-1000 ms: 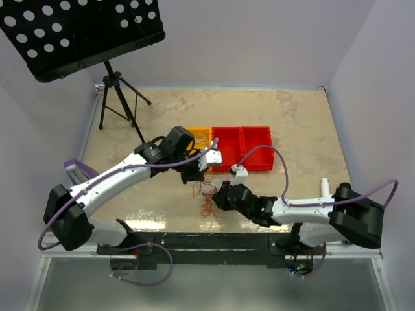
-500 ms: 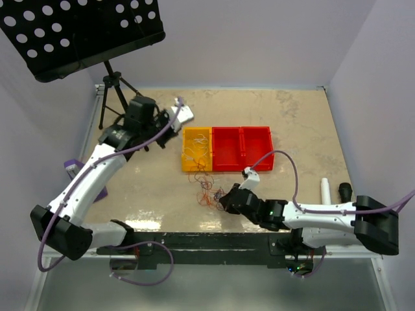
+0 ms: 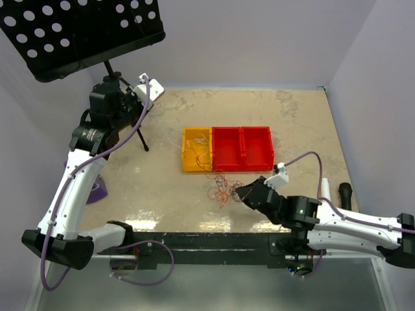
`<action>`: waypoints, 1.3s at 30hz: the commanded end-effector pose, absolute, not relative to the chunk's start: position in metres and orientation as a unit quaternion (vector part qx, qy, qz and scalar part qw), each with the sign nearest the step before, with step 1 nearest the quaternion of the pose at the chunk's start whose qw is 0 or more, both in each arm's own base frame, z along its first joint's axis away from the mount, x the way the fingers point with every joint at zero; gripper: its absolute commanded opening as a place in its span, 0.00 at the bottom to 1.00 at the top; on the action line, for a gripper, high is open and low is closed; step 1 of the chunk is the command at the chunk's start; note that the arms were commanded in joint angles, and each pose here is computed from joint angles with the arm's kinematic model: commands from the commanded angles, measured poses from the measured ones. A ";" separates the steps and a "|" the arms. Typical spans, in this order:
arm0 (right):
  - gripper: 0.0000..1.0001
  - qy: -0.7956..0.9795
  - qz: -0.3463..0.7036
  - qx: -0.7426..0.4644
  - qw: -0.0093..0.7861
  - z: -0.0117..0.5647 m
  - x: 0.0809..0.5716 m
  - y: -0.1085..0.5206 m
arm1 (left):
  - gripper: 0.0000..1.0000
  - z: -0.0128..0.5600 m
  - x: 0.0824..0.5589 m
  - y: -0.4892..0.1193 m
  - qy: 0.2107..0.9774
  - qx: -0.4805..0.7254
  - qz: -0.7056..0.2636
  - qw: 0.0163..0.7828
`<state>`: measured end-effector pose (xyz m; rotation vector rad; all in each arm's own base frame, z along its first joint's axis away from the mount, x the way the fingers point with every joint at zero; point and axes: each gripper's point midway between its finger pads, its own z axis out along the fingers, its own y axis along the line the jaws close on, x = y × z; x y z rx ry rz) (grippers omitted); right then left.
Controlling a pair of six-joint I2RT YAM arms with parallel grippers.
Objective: Untangle the cables
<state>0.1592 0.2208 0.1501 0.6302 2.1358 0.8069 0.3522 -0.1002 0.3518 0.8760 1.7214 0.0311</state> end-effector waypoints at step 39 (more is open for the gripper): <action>0.00 0.567 0.297 0.443 0.628 0.416 0.154 -0.051 | 0.00 0.137 0.290 0.009 0.803 0.462 0.164 0.339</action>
